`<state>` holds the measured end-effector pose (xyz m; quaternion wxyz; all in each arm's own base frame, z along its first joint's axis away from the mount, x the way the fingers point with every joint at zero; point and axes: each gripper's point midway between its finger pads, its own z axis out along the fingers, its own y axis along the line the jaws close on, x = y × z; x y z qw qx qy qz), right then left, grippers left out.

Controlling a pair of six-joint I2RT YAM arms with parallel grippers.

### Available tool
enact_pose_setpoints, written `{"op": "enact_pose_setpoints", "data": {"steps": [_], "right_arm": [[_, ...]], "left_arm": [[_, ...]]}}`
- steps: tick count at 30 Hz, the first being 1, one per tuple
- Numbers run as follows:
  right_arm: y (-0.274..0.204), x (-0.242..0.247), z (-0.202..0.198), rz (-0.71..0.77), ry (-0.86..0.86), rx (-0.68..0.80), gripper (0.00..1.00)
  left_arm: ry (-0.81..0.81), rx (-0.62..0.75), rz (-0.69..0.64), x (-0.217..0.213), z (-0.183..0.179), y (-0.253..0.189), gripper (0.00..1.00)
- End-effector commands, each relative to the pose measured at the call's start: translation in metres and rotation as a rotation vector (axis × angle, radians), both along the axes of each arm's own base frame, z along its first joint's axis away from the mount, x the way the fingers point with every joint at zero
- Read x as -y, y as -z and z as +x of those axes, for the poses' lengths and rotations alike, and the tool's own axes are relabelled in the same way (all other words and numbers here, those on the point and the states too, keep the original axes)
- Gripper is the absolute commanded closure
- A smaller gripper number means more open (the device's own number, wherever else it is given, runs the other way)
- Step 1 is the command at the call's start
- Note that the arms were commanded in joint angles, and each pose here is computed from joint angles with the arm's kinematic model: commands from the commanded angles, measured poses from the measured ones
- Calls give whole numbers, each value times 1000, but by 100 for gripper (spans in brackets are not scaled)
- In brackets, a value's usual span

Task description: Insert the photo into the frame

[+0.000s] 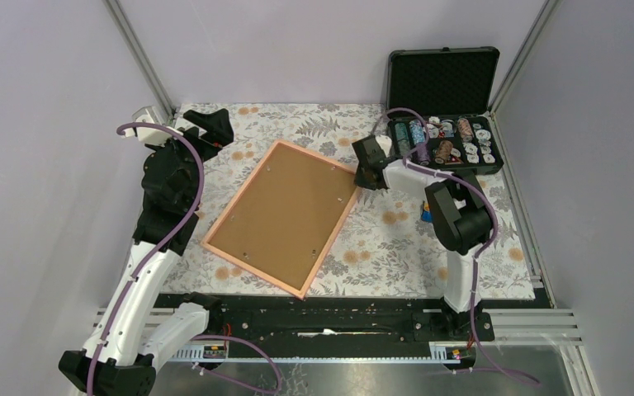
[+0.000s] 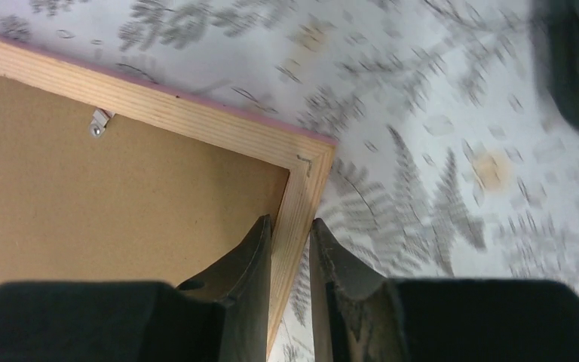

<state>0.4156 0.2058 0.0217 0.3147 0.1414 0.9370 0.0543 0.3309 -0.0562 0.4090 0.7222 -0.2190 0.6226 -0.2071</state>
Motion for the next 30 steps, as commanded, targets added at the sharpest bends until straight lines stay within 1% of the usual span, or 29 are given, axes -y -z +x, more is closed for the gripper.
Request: {"op": "enact_pose_setpoints", "data": {"steps": [1,2,3,5,8,10,11,13,16,19,25,30], "right_arm": [[-11,-28,24,-25,-361,14,95],[-12,-30,23,-24,-386,-9,86],[-16,-31,22,-28,-397,-24,70],[-26,-31,14,-10,-403,-41,46],[-42,-39,-5,37,-449,-48,23],[-46,-46,-21,38,-506,-60,13],[-46,-49,-28,24,-542,-66,11],[-41,-49,-41,-3,-568,-88,9],[-30,-43,-49,-22,-562,-111,10],[-20,-43,-51,-29,-566,-131,17],[-14,-55,-45,-48,-584,-128,20],[-5,-53,-35,-102,-534,-133,22]], "left_arm": [[-9,68,-6,-2,-3,-28,1],[-9,68,-6,-2,-2,-28,1],[-7,67,-5,-1,-2,-27,1],[-4,66,-7,0,-1,-26,1],[7,68,-14,2,1,-26,1],[19,69,-18,5,1,-25,1],[22,72,-20,5,1,-27,1],[25,73,-21,5,0,-27,1],[18,77,-19,3,-3,-29,1],[14,77,-18,2,-4,-30,1],[10,76,-16,1,-3,-29,1],[4,74,-13,1,-3,-29,1]]}}
